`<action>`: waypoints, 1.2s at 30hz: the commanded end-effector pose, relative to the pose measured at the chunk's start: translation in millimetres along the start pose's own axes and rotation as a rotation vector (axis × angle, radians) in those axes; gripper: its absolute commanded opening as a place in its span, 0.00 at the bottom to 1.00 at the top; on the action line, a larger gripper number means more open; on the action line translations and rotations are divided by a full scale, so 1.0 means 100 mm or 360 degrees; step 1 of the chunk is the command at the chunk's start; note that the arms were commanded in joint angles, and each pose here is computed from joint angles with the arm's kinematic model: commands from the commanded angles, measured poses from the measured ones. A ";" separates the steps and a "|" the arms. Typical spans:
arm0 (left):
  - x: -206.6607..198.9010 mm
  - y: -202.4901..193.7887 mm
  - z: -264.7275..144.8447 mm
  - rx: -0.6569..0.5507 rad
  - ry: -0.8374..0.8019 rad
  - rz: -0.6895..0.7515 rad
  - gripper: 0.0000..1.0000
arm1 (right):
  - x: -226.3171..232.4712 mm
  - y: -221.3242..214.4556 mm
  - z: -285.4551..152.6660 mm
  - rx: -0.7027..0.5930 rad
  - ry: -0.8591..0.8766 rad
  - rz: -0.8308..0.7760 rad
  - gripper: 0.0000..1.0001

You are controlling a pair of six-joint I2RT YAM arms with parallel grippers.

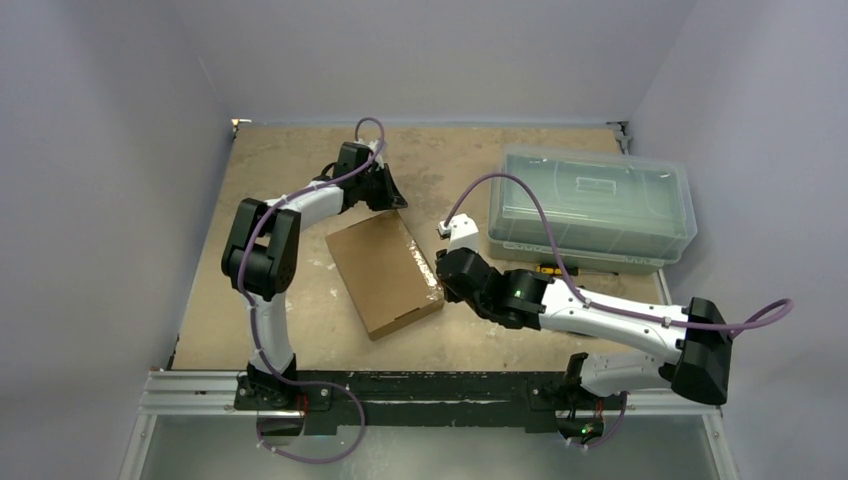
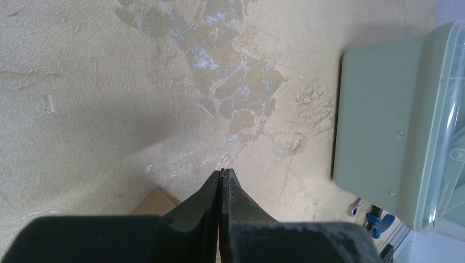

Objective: Unpack the express box

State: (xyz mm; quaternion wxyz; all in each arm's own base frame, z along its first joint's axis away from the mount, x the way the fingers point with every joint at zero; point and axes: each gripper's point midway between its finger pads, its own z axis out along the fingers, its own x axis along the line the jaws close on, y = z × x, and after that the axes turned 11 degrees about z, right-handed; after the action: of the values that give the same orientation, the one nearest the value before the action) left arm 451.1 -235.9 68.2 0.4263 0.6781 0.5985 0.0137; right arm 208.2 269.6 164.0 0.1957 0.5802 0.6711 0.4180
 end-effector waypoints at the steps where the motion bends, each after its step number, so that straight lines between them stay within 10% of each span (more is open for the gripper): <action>1: 0.54 -0.20 0.06 0.0072 0.0271 -0.0044 0.00 | 0.02 -0.07 -0.13 0.0035 0.0019 0.0025 0.00; 17: 0.59 -0.16 0.05 0.0051 0.0289 -0.0054 0.00 | 0.04 -0.40 -0.32 0.0001 0.0015 0.0103 0.00; 36: 0.17 -0.01 -0.11 0.0017 0.0227 0.0219 0.00 | 0.46 0.78 -0.55 -0.0448 -0.0041 0.0106 0.00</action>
State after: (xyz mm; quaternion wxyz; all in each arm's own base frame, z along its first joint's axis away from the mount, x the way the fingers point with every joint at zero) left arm 457.7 -226.1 64.2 0.4081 0.6945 0.5893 0.0623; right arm 194.5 293.9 251.4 0.2353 0.5823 0.5971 0.4991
